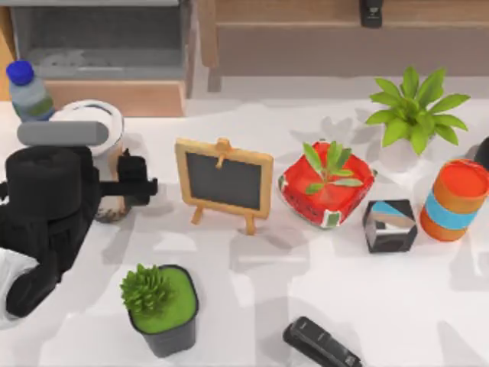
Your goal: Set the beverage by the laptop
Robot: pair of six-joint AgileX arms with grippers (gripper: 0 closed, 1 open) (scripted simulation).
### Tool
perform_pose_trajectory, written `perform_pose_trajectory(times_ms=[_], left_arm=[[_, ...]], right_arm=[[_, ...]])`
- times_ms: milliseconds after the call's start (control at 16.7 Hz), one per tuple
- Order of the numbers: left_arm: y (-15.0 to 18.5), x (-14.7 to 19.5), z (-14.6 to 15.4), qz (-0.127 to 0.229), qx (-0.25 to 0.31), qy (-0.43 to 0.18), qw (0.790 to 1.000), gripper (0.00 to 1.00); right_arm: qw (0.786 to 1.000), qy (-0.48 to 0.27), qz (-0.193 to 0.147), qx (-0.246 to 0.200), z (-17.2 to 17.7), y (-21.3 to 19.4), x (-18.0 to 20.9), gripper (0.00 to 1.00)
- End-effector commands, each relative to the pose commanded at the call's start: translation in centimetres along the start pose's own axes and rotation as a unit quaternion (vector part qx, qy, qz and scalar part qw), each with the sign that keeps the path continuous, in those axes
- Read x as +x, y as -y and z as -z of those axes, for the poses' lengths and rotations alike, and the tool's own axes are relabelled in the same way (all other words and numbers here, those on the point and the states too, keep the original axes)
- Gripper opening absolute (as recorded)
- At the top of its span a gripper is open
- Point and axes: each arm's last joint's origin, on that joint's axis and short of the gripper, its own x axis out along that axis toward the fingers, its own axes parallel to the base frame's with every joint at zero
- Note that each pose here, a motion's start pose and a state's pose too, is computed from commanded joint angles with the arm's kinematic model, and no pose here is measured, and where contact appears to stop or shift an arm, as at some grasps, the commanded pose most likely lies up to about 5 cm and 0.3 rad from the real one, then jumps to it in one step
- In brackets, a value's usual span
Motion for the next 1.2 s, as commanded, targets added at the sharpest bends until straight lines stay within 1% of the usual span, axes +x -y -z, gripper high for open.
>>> perform_pose_trajectory(times_ms=[120, 180, 660, 1200], left_arm=[[0.00, 0.00, 0.00, 0.000, 0.000, 0.000, 1.000, 0.02], [0.00, 0.00, 0.00, 0.000, 0.000, 0.000, 1.000, 0.00], [0.01, -0.02, 0.04, 0.000, 0.001, -0.001, 1.000, 0.00], [0.03, -0.41, -0.88, 0.000, 0.001, -0.001, 1.000, 0.00]], right_arm=[[1.000, 0.000, 0.000, 0.000, 0.00, 0.00, 0.00, 1.00], [1.000, 0.000, 0.000, 0.000, 0.00, 0.00, 0.00, 1.00], [1.000, 0.000, 0.000, 0.000, 0.00, 0.00, 0.00, 1.00], [1.000, 0.000, 0.000, 0.000, 0.00, 0.00, 0.00, 1.00]])
